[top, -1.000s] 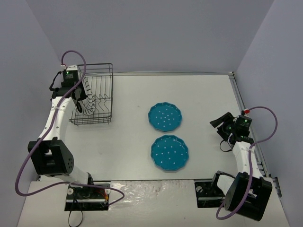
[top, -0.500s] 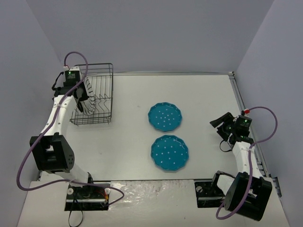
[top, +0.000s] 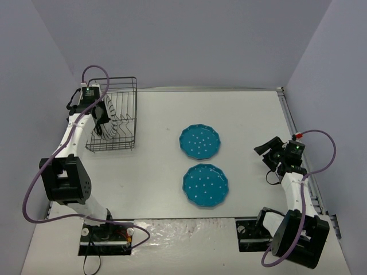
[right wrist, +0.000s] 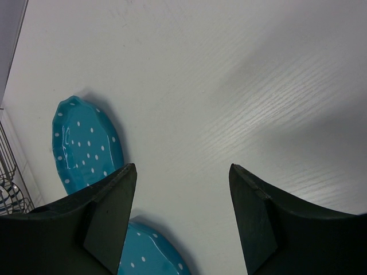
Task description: Load the plates into the dish rack
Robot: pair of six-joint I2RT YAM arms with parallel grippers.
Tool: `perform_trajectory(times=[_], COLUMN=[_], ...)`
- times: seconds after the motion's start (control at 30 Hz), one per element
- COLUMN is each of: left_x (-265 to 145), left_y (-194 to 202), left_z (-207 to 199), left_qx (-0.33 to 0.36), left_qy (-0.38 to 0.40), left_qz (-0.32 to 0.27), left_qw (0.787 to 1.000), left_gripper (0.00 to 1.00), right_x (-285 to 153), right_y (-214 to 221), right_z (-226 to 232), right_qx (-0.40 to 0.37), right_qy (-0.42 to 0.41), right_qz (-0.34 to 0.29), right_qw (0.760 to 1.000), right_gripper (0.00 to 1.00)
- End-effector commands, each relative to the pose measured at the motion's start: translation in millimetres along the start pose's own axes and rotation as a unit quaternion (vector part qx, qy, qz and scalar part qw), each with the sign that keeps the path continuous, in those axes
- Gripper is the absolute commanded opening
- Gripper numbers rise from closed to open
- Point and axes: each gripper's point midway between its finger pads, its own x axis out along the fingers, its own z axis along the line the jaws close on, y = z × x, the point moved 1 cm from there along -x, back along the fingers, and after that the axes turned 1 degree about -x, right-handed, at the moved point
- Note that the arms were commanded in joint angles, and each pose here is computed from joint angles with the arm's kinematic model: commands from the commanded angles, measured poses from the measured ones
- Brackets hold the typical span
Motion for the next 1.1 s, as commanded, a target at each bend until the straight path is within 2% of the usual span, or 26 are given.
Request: perform_trajectory(times=[0.0, 0.6, 0.77, 0.8, 0.93, 1.07], left_x=[-13, -2, -2, -3, -4, -7], left_y=[-58, -47, -49, -49, -50, -52], left_z=[-2, 4, 7, 7, 7, 9], left_qx=[-0.019, -0.019, -0.022, -0.023, -0.023, -0.024], left_qy=[0.002, -0.028, -0.035, -0.035, -0.037, -0.041], left_qz=[-0.098, -0.055, -0.052, -0.053, -0.053, -0.056], left_qw=[0.995, 0.998, 0.998, 0.998, 0.998, 0.997], left_gripper=[0.0, 0.0, 0.15, 0.22, 0.35, 0.38], right_x=[-3, -4, -5, -6, -6, -7], right_y=[-12, -12, -12, -12, -11, -11], right_z=[15, 18, 18, 19, 18, 18], right_qx=[-0.014, -0.014, -0.013, -0.013, -0.013, -0.013], right_qy=[-0.031, -0.036, -0.038, -0.039, -0.039, -0.04], right_qz=[-0.024, -0.025, -0.026, -0.026, -0.026, -0.027], right_qw=[0.999, 0.999, 0.999, 0.999, 0.999, 0.999], right_gripper=[0.62, 0.63, 0.63, 0.63, 0.63, 0.63])
